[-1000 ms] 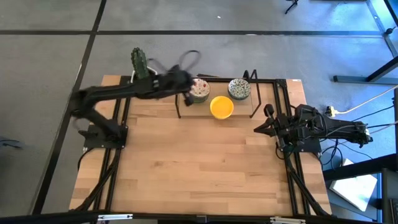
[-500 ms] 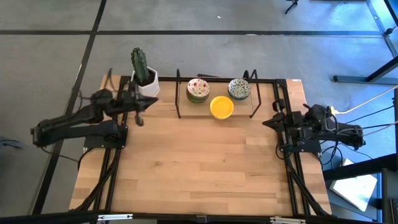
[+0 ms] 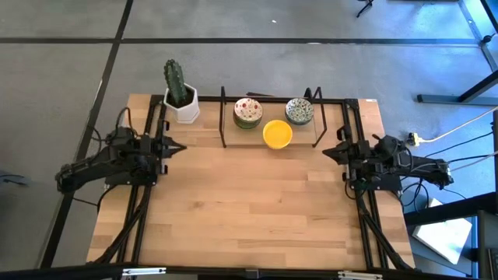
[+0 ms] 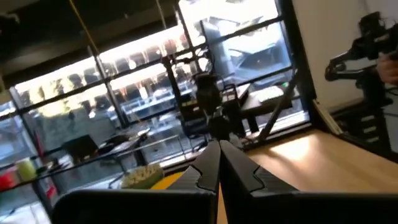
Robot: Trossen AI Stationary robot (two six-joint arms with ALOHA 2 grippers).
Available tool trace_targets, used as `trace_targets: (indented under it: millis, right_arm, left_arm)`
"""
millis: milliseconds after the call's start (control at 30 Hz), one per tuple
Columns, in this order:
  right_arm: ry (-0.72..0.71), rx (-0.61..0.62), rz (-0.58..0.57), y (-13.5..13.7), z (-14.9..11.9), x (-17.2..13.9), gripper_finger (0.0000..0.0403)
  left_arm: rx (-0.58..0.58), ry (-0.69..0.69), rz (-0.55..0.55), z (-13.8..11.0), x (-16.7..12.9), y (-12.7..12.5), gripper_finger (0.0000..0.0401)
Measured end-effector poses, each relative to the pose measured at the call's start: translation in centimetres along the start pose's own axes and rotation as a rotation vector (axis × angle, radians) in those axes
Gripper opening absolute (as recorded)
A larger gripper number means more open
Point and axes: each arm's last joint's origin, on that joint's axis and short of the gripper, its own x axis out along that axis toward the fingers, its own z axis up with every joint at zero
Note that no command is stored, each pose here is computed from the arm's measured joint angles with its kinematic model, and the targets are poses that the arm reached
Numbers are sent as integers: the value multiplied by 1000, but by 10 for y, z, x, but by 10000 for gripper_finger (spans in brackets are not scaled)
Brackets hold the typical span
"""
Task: Pick & Place Mini bowls
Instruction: Return to Home Position
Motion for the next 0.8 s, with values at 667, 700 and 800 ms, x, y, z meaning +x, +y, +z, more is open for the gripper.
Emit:
trace_targets:
  millis: [667,700,800]
  right_arm:
    - [0,-20,-67,-1,-35,4,2]
    - [4,-17,-67,-1,-36,4,2]
    - [26,3,-65,-1,-39,4,3]
  left_arm:
    - [25,24,-238,-53,4,-19,2]
    - [25,15,-235,-52,4,-19,2]
    - [16,57,-209,-55,4,-20,1]
